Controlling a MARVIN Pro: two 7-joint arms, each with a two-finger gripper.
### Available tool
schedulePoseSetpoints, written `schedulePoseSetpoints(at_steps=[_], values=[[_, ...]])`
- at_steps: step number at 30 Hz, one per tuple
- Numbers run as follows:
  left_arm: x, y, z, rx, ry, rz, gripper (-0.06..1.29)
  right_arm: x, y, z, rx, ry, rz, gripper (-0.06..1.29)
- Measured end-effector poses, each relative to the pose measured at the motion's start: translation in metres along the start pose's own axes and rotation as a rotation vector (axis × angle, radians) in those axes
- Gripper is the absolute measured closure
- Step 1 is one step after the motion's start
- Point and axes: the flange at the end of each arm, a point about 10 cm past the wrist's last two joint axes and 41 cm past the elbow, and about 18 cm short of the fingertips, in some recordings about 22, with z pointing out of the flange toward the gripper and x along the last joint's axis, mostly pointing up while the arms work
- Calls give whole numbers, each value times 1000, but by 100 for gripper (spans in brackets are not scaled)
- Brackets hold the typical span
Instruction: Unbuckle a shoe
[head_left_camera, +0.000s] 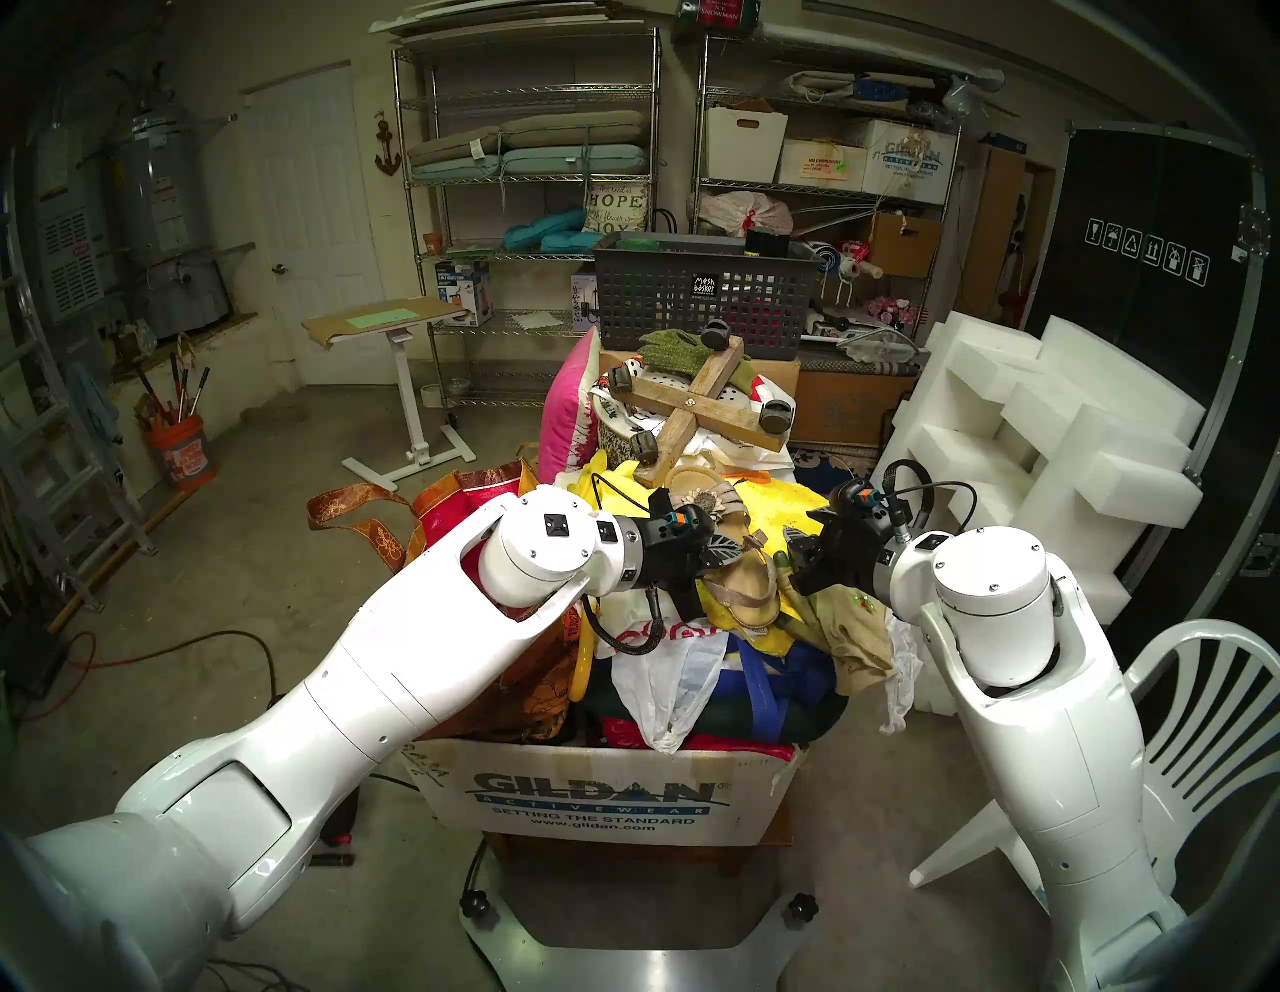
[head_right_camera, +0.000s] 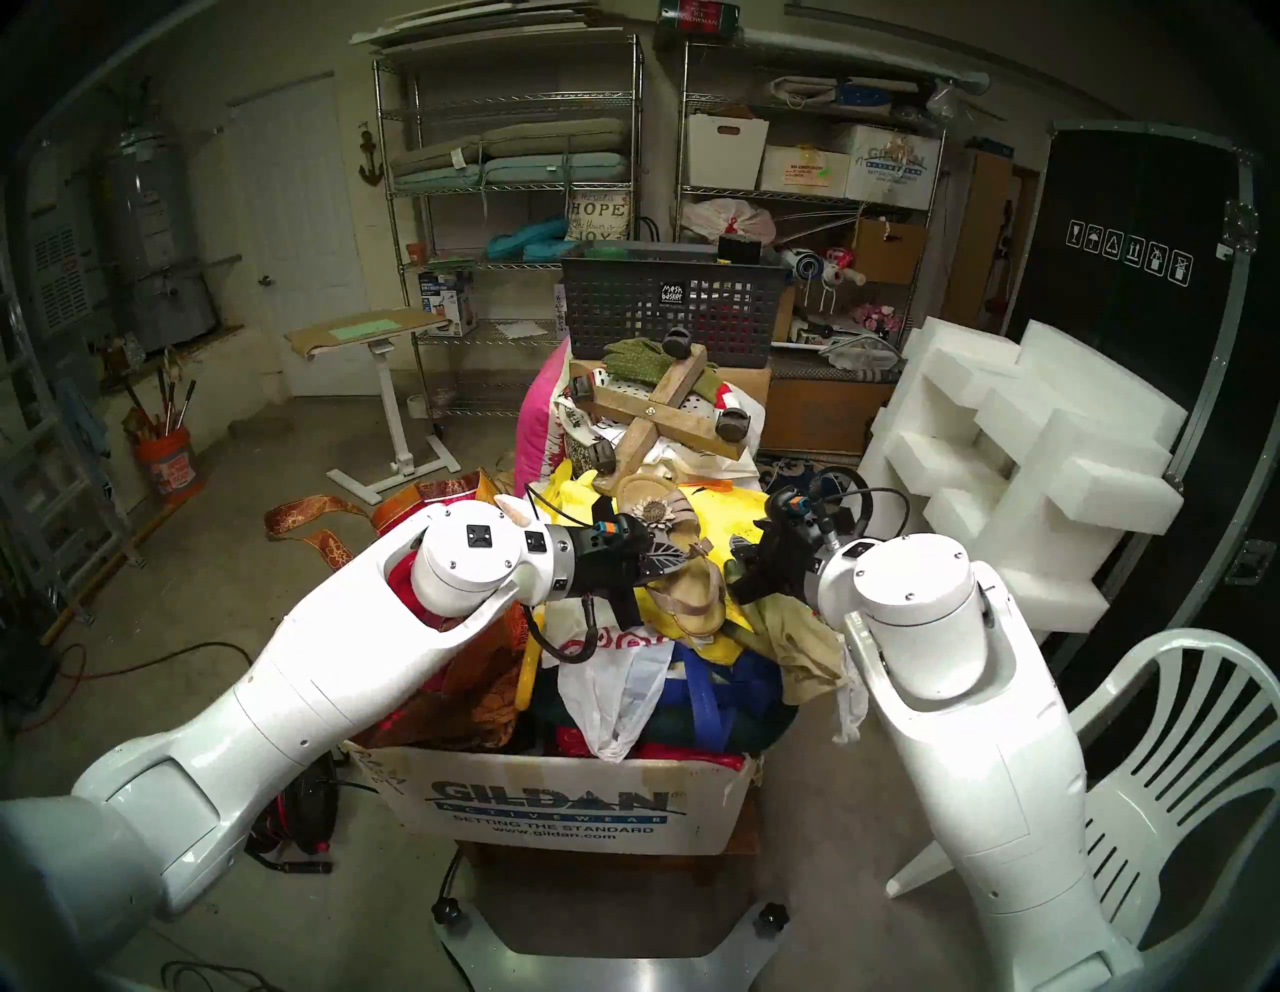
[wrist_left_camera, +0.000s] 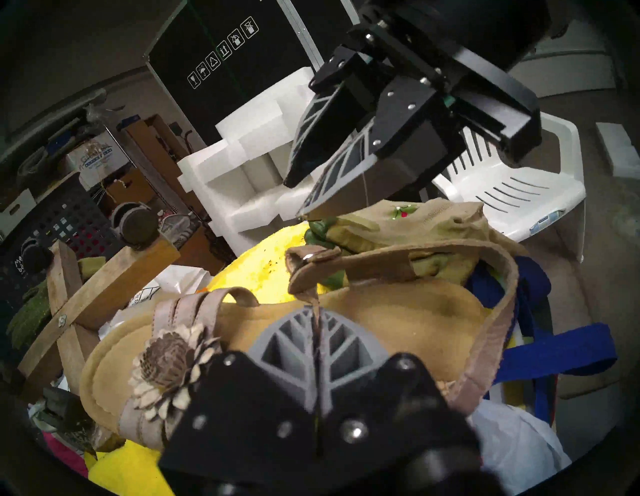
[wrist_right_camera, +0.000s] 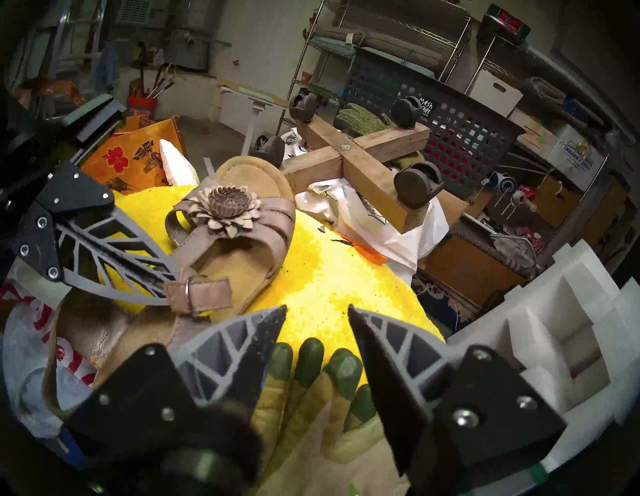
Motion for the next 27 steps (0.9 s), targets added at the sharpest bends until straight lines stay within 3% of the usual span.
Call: schedulePoseSetpoints(at_steps=[8,13,16,21,27], values=[[1,-8,-5,37,16,42,124,-6,3,-7,50,-10,20,65],[3,-9,-7,39,26,47,124,-4,-2,-11,91,11,15,68],[3,-9,-7,37,32,42,124,-1,-4,-13,112,29,13,76],[4,-8,-6,36,37,36,124,2,-5,-18,131,49,11,74],[5,-9,-5,34,43,28,124,5,-6,-23,146,65,7,62]])
